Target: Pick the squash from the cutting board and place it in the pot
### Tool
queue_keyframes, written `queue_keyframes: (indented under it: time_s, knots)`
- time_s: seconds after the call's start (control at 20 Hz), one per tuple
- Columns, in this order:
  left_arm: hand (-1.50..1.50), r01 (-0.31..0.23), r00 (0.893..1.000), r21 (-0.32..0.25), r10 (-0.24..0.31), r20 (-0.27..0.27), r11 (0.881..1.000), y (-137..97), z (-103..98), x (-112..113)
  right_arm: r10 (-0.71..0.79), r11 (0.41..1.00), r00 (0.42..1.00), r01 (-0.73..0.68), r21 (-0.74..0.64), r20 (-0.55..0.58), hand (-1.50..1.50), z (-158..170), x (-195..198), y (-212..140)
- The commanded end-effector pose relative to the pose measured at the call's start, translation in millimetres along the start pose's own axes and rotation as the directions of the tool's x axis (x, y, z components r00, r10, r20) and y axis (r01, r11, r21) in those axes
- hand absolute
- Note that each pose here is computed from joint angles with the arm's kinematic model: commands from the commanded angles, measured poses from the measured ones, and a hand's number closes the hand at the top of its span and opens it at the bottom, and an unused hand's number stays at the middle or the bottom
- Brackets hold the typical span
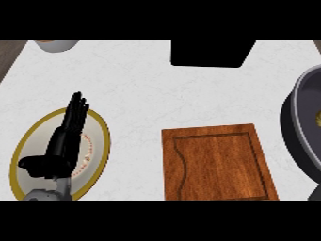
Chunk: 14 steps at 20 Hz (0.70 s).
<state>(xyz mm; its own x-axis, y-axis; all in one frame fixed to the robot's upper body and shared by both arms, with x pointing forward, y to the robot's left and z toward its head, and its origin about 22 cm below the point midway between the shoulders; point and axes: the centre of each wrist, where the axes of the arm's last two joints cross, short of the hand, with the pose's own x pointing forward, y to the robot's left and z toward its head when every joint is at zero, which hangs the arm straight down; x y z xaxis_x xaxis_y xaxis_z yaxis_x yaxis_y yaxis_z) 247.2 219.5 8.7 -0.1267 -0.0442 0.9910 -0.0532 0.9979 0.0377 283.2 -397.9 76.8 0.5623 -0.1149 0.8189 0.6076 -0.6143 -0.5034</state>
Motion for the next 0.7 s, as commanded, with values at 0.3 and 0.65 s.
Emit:
queue_keyframes:
  time_s: [0.3, 0.65]
  knots:
    - [0.0, -0.017, 1.0, 0.007, 0.017, -0.008, 1.0, -4.4, 0.9, -7.5, -0.194, 0.974, 0.979, 0.184, -0.13, -0.07, -1.5, -20.6, -31.4, -9.9]
    - [0.0, 0.007, 1.0, 0.017, -0.007, -0.003, 1.0, 2.1, -3.3, -3.0, -0.187, 0.976, 0.981, 0.179, -0.125, -0.051, -1.5, -27.7, -44.1, -19.3]
